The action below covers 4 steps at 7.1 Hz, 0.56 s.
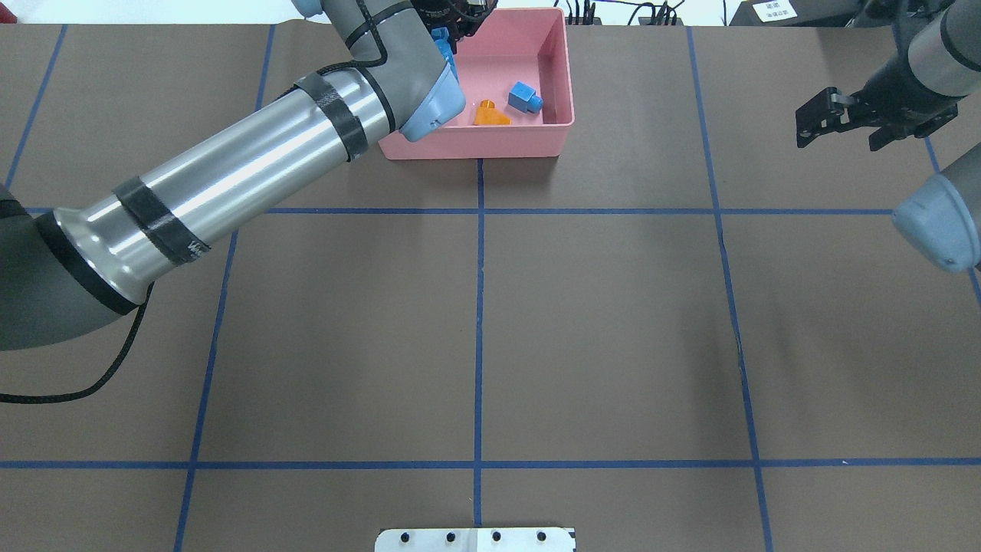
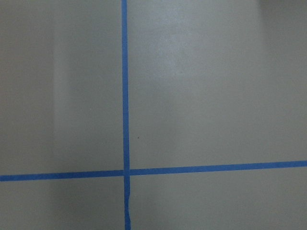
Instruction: Put all blocks into box
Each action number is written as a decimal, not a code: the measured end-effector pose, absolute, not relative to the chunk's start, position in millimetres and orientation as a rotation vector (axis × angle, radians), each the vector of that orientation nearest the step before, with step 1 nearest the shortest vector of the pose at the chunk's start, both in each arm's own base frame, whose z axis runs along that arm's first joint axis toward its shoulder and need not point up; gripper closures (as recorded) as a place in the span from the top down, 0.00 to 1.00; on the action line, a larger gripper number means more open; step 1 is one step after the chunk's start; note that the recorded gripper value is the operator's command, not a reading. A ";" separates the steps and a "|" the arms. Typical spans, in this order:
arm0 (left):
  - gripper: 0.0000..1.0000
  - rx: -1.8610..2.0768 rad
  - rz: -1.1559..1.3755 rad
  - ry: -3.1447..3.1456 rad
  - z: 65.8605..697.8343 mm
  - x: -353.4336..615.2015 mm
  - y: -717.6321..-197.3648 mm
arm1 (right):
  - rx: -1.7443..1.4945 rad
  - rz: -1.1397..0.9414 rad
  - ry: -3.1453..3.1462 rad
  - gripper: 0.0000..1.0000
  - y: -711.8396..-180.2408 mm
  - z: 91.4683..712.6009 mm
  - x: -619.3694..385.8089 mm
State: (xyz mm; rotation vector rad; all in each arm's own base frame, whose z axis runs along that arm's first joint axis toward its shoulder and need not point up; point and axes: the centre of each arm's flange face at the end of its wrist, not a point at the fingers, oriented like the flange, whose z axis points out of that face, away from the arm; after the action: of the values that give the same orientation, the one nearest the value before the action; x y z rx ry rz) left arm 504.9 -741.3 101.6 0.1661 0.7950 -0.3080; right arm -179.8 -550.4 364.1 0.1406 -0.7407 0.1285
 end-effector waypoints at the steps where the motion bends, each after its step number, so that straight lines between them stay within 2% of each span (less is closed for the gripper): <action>1: 0.71 0.145 -0.300 0.790 110.5 511.0 -745.1 | 0.140 0.128 -0.741 1.00 -550.4 364.3 -179.8; 2: 1.00 0.125 -0.284 0.793 116.2 514.8 -745.8 | 0.141 0.128 -0.740 1.00 -550.4 364.3 -179.8; 4: 1.00 0.106 -0.237 0.808 119.1 518.3 -744.1 | 0.141 0.126 -0.740 1.00 -550.5 364.6 -179.9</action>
State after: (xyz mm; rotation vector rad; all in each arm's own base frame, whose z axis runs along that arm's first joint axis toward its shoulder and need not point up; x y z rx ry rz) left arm 518.3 -744.1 119.1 0.1059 0.8084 -0.2365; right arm -179.9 -550.5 364.6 0.1408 -0.7401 0.1263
